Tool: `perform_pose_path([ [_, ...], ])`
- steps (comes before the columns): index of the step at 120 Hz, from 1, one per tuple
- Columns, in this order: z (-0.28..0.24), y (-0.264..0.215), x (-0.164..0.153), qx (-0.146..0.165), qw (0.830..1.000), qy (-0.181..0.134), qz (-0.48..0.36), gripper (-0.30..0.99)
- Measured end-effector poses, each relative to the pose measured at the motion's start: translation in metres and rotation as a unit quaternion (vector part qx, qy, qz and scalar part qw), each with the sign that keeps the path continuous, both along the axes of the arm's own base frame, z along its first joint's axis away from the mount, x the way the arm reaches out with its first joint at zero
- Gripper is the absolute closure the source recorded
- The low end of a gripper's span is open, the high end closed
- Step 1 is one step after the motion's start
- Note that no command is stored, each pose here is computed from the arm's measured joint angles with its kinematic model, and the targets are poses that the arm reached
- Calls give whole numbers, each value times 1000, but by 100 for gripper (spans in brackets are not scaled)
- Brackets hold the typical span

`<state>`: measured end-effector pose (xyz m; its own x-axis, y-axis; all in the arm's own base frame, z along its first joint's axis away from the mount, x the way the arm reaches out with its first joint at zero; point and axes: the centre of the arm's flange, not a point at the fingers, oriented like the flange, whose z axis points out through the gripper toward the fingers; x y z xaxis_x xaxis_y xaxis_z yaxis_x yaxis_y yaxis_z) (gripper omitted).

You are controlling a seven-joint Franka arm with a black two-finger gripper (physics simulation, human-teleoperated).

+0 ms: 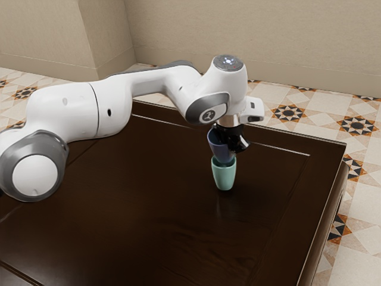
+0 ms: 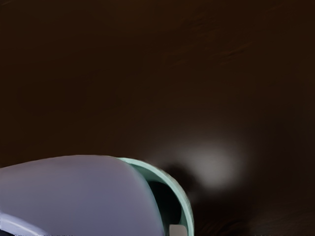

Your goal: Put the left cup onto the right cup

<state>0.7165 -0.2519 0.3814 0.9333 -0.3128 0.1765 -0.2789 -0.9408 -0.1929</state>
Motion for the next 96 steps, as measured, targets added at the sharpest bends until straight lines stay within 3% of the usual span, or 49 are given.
perform_pose_path([
  [72, -28, 5, -5, 2, 1000, 20, 13, 76],
  [96, -28, 5, -4, -2, 1000, 19, 15, 35],
])
